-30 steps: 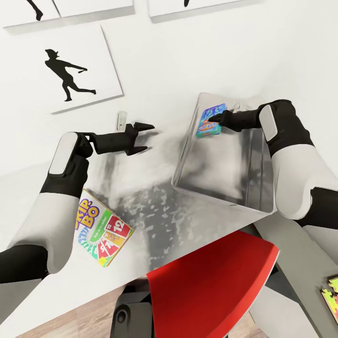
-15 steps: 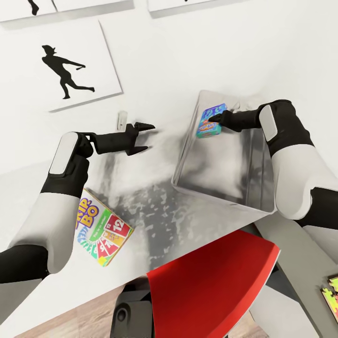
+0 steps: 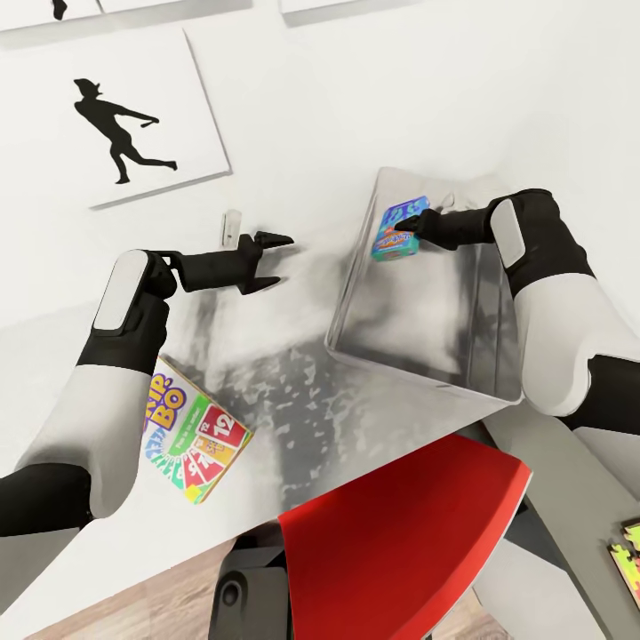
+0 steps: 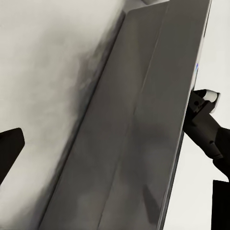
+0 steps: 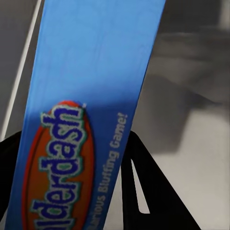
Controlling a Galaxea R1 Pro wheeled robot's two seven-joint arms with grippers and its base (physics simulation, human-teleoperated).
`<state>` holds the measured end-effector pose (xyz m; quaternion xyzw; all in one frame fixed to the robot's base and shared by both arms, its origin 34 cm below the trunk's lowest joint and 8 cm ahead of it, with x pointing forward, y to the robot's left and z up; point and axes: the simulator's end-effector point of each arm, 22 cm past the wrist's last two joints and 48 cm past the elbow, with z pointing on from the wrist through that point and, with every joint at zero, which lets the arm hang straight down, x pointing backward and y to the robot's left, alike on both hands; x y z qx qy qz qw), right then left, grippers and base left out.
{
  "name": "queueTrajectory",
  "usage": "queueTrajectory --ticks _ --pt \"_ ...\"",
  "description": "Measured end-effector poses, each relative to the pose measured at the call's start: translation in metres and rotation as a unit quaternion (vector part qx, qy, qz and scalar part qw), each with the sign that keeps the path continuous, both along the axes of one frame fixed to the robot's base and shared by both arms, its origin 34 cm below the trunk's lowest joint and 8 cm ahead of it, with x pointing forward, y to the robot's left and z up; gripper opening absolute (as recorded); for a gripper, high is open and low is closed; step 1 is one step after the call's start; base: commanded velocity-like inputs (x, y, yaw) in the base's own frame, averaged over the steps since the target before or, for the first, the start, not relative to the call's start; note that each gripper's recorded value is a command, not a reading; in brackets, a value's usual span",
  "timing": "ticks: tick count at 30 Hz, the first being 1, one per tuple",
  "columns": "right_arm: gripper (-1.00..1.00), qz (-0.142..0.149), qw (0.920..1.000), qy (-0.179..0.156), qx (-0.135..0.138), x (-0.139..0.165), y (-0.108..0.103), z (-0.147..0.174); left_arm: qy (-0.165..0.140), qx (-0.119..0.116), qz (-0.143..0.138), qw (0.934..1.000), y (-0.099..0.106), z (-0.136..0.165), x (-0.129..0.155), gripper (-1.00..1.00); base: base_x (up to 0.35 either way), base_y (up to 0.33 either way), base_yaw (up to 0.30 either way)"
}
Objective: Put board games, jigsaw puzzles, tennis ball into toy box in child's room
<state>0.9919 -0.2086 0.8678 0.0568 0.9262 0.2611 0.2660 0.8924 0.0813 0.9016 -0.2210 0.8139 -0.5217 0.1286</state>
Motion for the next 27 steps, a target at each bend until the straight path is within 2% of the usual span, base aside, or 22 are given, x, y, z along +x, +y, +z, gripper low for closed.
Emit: queueTrajectory --ticks 27 --pt "-1.00 0.000 1.0000 0.001 0.001 -0.0004 0.0002 -0.0010 0.000 0.000 0.000 1.0000 -0.0007 -0.0004 0.0000 1.00 0.000 0.000 0.000"
